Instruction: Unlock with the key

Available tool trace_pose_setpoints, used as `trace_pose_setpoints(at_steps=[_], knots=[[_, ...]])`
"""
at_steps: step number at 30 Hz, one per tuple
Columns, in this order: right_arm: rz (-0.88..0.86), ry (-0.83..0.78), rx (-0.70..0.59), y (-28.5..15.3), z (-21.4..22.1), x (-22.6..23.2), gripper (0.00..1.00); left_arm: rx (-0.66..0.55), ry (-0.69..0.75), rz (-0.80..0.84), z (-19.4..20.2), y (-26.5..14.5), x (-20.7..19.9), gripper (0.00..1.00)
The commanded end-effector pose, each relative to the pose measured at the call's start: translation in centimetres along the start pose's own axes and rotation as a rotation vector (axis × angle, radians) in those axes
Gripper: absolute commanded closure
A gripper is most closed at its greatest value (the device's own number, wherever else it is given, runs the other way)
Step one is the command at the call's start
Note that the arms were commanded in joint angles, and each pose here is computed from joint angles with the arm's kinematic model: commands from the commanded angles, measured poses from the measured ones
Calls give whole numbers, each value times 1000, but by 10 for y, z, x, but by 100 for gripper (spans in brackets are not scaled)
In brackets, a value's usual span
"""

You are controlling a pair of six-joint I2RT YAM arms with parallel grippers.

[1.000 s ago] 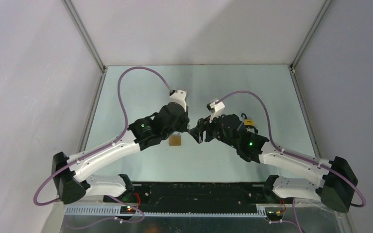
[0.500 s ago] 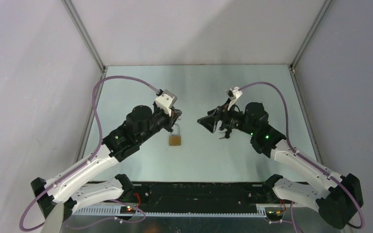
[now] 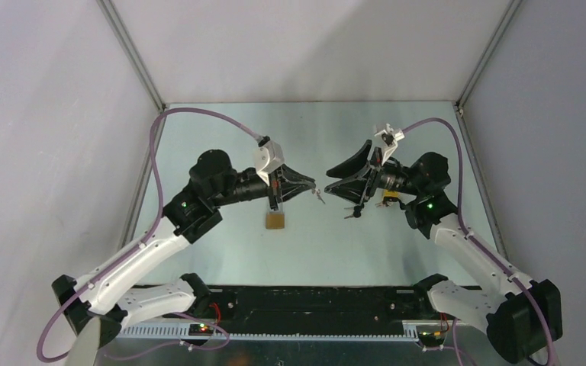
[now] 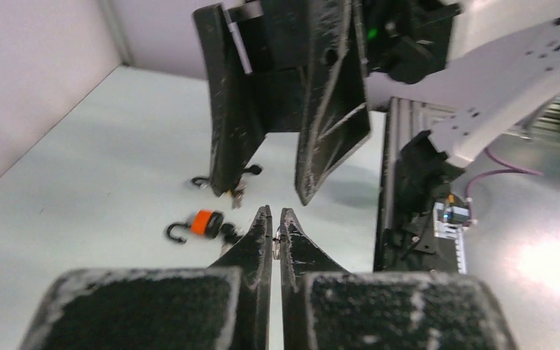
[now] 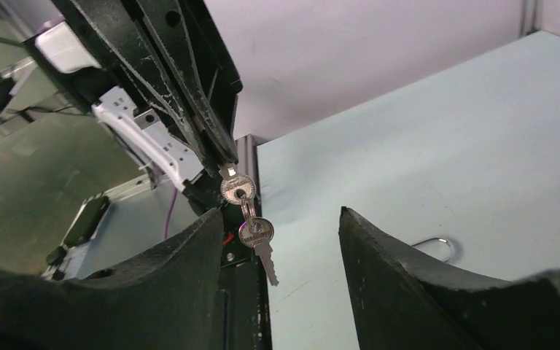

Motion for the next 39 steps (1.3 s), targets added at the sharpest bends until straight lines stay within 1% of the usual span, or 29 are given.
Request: trace_pose_setpoints(at_steps=[1, 7, 19, 25, 31, 39], knots=[[-179, -61, 22, -8, -11, 20, 41, -115, 48, 187, -36, 3, -18, 100], [-247, -77, 34, -13, -16, 29, 53, -130, 47, 260, -44, 12, -21, 100], [-349, -77, 40, -13, -22, 39, 58, -131, 59, 325, -49, 24, -20, 100], [-373, -63, 53, -11, -24, 40, 63, -131, 61, 340, -50, 26, -21, 100], [-386, -43, 55, -8, -25, 40, 71, -130, 66, 360, -50, 27, -22, 100], [-421, -37, 52, -8, -29, 44, 75, -126, 69, 374, -49, 28, -22, 100]])
Point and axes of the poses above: each gripper's point midway between its finger pads, its own y axis out along the fingers, its own x axis along the line the jaws close on, z = x × y, the point moved 6 cm from there along -y, back along the fingers, and after that the axes turned 2 degrees about y, right-handed, at the moved point
